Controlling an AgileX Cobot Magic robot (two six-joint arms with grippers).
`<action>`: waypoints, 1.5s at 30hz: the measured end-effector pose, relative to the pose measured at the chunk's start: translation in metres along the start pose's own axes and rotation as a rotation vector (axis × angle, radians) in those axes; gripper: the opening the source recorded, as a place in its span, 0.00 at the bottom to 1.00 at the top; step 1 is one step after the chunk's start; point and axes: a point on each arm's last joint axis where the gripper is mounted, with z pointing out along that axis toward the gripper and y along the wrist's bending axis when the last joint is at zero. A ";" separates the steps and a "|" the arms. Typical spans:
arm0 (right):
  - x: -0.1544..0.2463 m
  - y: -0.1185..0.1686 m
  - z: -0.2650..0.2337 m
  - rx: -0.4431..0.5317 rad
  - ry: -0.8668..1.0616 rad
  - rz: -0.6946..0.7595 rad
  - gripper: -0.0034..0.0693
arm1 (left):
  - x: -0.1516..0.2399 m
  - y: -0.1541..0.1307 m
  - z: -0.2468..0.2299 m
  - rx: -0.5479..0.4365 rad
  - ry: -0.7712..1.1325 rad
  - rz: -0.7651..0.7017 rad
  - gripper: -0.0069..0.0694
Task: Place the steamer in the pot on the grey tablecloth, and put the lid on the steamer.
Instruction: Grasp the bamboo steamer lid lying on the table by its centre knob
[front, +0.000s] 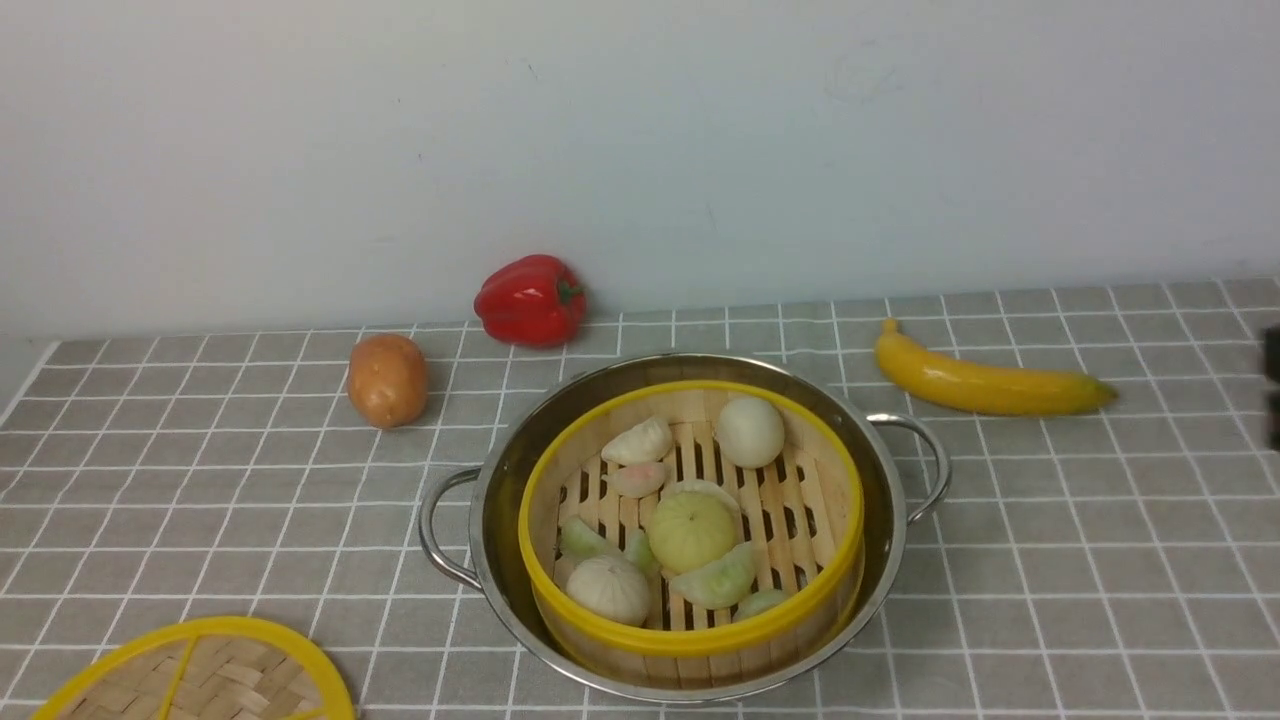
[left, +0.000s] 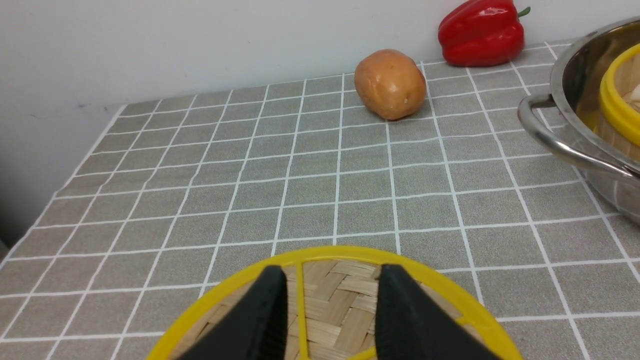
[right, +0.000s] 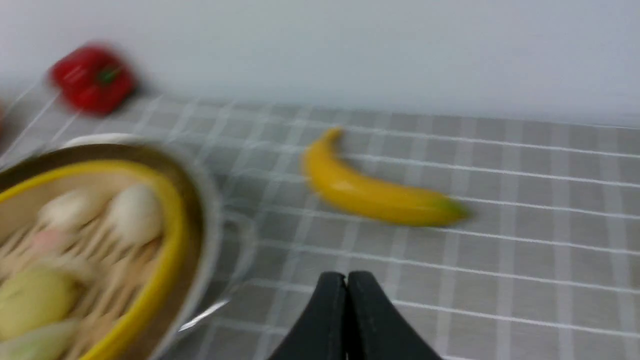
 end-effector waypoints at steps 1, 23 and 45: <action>0.009 -0.010 -0.008 0.039 -0.046 0.026 0.08 | 0.000 0.000 0.000 0.000 0.000 0.000 0.41; 0.125 -0.039 -0.064 0.153 -0.437 0.010 0.17 | 0.000 0.000 0.000 0.000 0.000 0.000 0.41; 0.161 -0.043 -0.040 0.103 -0.300 0.028 0.24 | 0.000 0.000 0.000 0.000 0.000 0.000 0.41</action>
